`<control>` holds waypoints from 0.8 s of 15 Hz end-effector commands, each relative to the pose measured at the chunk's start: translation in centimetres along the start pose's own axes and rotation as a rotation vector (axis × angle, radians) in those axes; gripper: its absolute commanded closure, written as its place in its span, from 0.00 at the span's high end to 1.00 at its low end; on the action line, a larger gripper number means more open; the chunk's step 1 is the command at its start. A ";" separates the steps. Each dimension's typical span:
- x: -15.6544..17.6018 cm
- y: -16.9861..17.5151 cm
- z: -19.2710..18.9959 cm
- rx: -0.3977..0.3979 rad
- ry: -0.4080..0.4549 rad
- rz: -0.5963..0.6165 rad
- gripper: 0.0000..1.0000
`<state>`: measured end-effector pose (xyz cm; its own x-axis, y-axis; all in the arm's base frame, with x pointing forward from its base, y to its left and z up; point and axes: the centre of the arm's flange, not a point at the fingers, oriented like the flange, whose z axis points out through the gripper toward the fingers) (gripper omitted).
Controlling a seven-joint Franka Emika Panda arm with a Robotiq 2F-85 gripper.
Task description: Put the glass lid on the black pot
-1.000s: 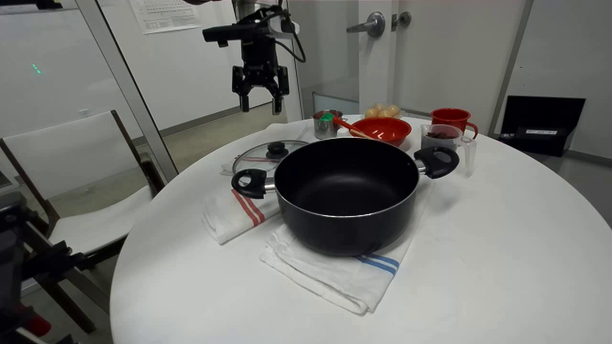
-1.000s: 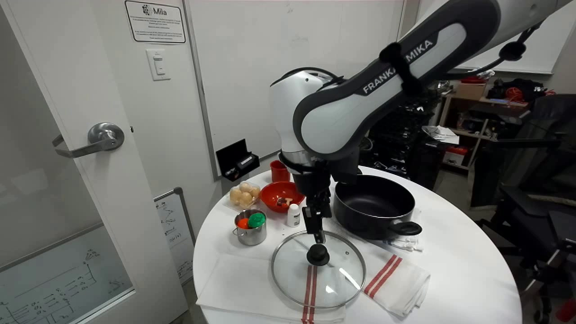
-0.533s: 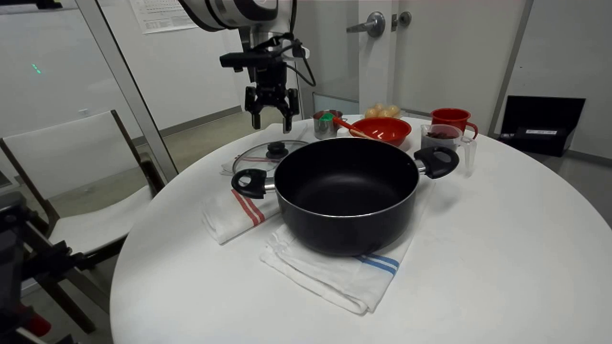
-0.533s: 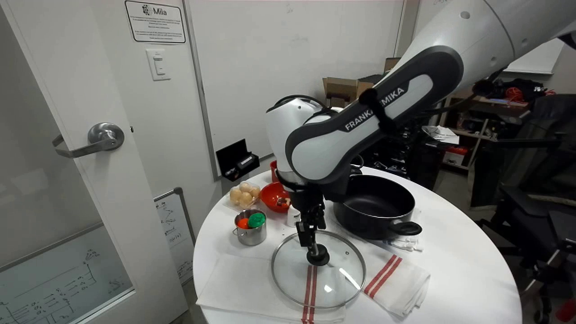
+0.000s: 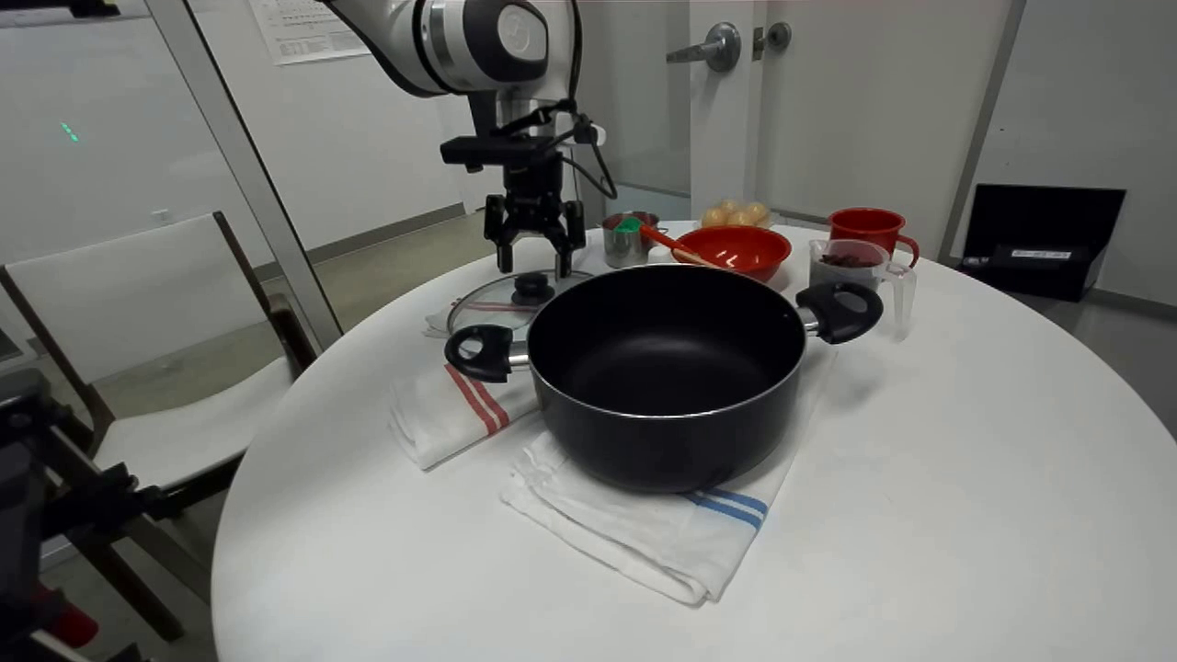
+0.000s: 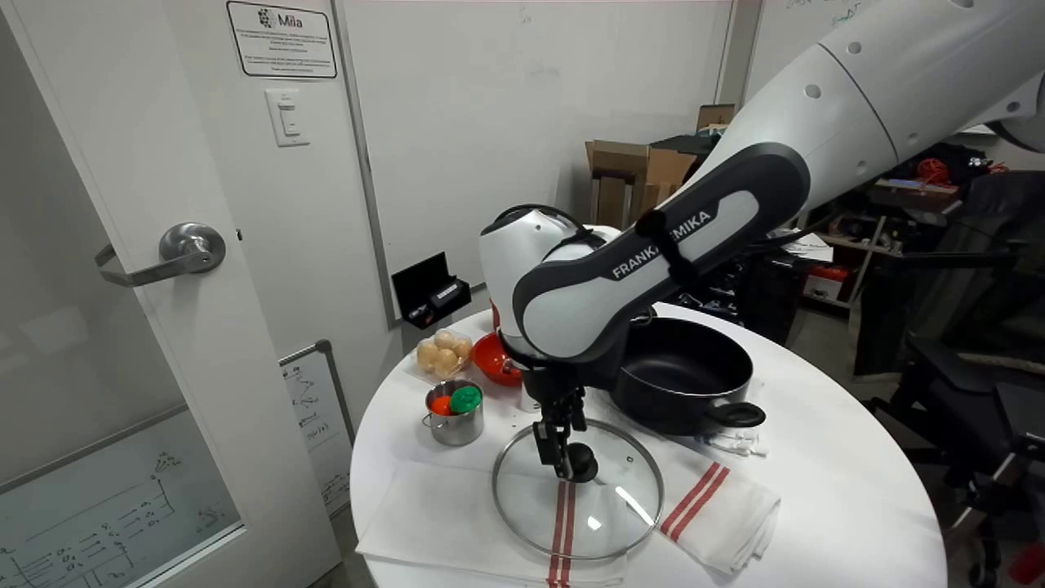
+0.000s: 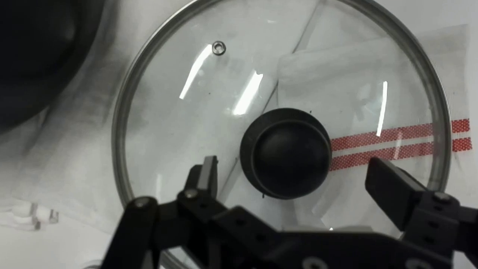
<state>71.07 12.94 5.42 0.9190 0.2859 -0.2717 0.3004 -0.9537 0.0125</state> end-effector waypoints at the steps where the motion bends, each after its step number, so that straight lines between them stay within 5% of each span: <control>1: 1.9 0.3 0.4 -0.010 -0.004 0.008 1.00; 12: 0.8 0.8 0.9 -0.002 -0.009 0.018 1.00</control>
<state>71.52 12.67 4.27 0.9211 0.2804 -0.2699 0.2949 -0.9554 0.0139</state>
